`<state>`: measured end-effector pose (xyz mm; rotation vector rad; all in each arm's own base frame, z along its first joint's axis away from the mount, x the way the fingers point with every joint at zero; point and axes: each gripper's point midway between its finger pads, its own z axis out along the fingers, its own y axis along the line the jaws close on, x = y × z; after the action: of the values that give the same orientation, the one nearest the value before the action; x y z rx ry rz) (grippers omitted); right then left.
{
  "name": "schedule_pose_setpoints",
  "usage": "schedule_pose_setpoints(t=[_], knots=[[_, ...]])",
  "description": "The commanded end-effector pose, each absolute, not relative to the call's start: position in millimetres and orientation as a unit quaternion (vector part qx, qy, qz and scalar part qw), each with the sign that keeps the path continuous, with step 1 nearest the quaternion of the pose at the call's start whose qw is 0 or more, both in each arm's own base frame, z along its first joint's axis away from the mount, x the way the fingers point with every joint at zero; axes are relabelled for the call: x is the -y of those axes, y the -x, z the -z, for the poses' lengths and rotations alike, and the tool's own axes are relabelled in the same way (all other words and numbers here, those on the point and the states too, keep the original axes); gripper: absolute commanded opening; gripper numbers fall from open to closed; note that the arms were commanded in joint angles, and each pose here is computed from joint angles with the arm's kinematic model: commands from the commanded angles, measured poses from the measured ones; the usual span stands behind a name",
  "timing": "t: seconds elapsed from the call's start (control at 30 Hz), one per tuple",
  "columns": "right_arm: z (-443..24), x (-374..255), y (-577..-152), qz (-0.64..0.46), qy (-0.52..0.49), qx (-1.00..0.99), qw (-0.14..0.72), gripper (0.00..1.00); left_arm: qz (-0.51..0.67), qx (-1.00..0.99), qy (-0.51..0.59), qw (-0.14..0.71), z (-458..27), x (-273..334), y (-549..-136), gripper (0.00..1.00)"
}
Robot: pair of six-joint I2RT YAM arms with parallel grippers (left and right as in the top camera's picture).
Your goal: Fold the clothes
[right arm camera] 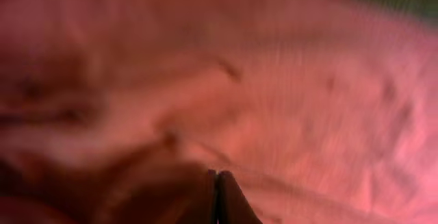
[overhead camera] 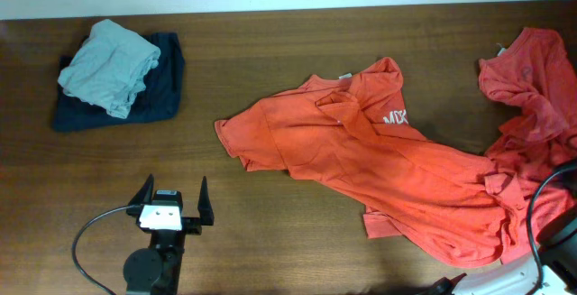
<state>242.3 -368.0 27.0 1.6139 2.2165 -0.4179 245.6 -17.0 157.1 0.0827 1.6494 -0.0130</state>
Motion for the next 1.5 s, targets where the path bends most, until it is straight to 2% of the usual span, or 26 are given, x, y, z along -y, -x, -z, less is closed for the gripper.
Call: schedule_pose_setpoints(t=[0.0, 0.2, 0.37, 0.6, 0.73, 0.83, 0.9, 0.97, 1.13, 1.27, 1.3, 1.37, 1.47], knots=[[-63.5, 386.7, -266.7, 0.141, -0.543, -0.797, 0.223, 0.04, -0.002, -0.733, -0.040, 0.679, -156.5, 16.2, -245.5, 0.99], [-124.5, 363.3, -316.1, 0.007, -0.506, -0.821, 0.266, 0.04, -0.002, -0.733, -0.040, 0.679, -156.5, 16.2, -245.5, 0.99], [-168.9, 321.3, -353.5, -0.065, -0.429, -0.856, 0.281, 0.04, -0.002, -0.733, -0.040, 0.679, -156.5, 16.2, -245.5, 0.99], [-184.1, 233.4, -403.7, -0.109, -0.321, -0.905, 0.258, 0.06, -0.002, -0.733, -0.040, 0.679, -156.5, 16.2, -245.5, 0.99], [-182.5, 173.3, -430.2, -0.128, -0.257, -0.926, 0.245, 0.18, -0.002, -0.733, -0.040, 0.679, -156.5, 16.2, -245.5, 0.99], [-182.3, 138.9, -442.6, -0.137, -0.220, -0.936, 0.239, 0.39, -0.002, -0.733, -0.040, 0.679, -156.5, 16.2, -245.5, 0.99], [-182.1, 120.9, -447.9, -0.140, -0.201, -0.940, 0.236, 0.43, -0.002, -0.728, -0.040, 0.684, -160.1, 16.1, -245.7, 0.99], [-182.2, 104.2, -452.2, -0.144, -0.183, -0.944, 0.234, 0.57, -0.002, -0.721, -0.038, 0.692, -165.6, 15.9, -246.0, 0.99], [-180.3, 91.9, -450.9, -0.149, -0.174, -0.947, 0.223, 0.71, 0.001, -0.699, -0.038, 0.714, -181.0, 16.9, -246.1, 0.99], [-175.2, 88.1, -440.6, -0.152, -0.179, -0.951, 0.199, 0.90, 0.011, -0.666, -0.044, 0.744, -202.8, 21.2, -244.4, 0.99], [-173.8, 87.2, -438.0, -0.154, -0.180, -0.952, 0.193, 0.90, 0.012, -0.659, -0.044, 0.751, -208.1, 21.4, -243.8, 0.99], [-172.2, 82.5, -434.9, -0.156, -0.169, -0.955, 0.186, 0.80, 0.012, -0.659, -0.044, 0.751, -213.4, 21.3, -243.3, 0.99], [-173.6, 61.7, -435.2, -0.169, -0.095, -0.963, 0.188, 0.75, 0.022, -0.679, -0.046, 0.732, -212.6, 24.2, -245.5, 0.99]])
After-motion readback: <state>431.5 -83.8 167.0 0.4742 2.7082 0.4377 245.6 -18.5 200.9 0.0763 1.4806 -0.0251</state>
